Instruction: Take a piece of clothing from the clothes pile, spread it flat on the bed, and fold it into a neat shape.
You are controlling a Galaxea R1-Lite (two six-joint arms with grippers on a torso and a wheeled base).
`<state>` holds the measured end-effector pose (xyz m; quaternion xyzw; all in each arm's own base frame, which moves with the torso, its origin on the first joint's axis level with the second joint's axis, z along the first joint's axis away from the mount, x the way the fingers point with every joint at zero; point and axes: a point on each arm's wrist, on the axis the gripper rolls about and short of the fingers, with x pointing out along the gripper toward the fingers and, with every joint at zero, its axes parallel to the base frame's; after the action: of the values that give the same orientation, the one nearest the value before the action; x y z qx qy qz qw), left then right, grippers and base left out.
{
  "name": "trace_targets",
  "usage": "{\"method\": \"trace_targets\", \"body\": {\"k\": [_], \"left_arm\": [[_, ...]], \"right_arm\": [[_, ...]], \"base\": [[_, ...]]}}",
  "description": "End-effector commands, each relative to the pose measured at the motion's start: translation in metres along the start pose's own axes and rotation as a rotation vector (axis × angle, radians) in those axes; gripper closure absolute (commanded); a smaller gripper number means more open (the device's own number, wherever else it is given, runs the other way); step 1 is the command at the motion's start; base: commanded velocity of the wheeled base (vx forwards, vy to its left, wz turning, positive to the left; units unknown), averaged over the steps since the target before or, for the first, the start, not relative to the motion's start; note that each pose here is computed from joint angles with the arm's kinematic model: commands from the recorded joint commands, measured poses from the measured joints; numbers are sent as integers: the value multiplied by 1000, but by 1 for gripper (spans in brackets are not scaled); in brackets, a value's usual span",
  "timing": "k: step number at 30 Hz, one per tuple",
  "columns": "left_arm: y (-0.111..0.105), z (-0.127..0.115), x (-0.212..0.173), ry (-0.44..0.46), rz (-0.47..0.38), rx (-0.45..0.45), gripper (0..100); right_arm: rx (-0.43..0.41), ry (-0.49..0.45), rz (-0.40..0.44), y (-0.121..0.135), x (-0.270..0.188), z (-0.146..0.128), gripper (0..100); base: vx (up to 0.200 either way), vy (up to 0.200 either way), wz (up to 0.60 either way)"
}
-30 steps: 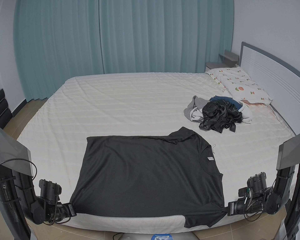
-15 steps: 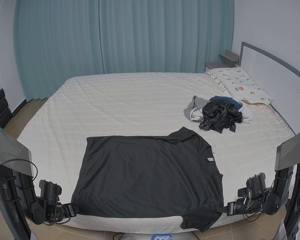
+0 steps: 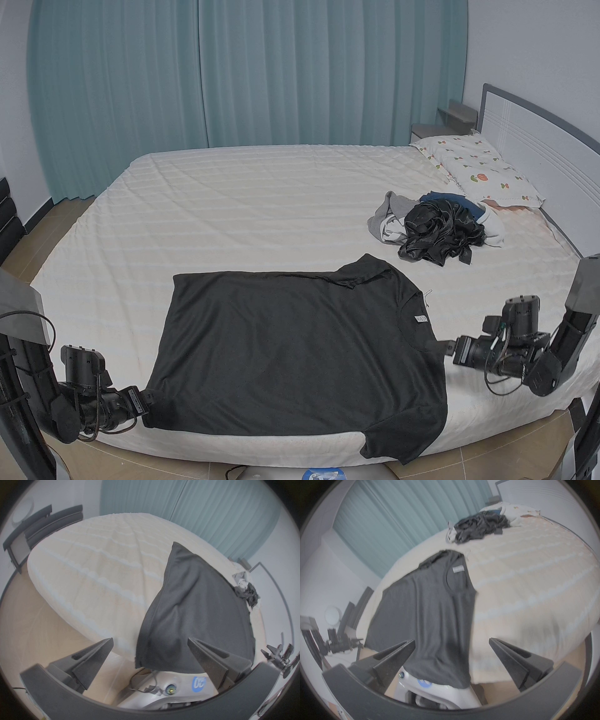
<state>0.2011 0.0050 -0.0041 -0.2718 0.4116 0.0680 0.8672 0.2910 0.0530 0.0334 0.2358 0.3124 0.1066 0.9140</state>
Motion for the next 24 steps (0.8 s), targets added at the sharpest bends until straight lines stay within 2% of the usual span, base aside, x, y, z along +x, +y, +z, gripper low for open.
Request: {"method": "trace_targets", "body": {"k": [1, 2, 5, 11, 15, 18, 22, 24], "left_arm": [[-6, 17, 4, -5, -147, -137, 0], [-6, 17, 4, -5, -147, -137, 0], [-7, 18, 5, 10, -172, -202, 0], [-7, 19, 7, 18, -172, -239, 0], [-8, 22, 9, 12, -177, -285, 0], [-9, 24, 11, 9, -185, -324, 0], [-9, 22, 13, 22, -177, -323, 0], [-9, 22, 14, 23, -176, -323, 0]], "right_arm": [[87, -53, 29, 19, 48, 48, 0], [87, -53, 29, 19, 48, 48, 0], [93, -52, 39, 27, 86, 67, 0], [208, -13, 57, 49, 136, 79, 0], [224, 16, 32, 49, 159, 87, 0], [229, 35, 17, 46, 167, 83, 0], [219, 31, 17, 51, 176, 78, 0], [224, 34, 18, 51, 181, 76, 0]], "base": [[0, 0, 0], [0, 0, 0], [0, 0, 0], [0, 0, 0], [0, 0, 0], [0, 0, 0], [150, 0, 0], [0, 0, 0]]}}
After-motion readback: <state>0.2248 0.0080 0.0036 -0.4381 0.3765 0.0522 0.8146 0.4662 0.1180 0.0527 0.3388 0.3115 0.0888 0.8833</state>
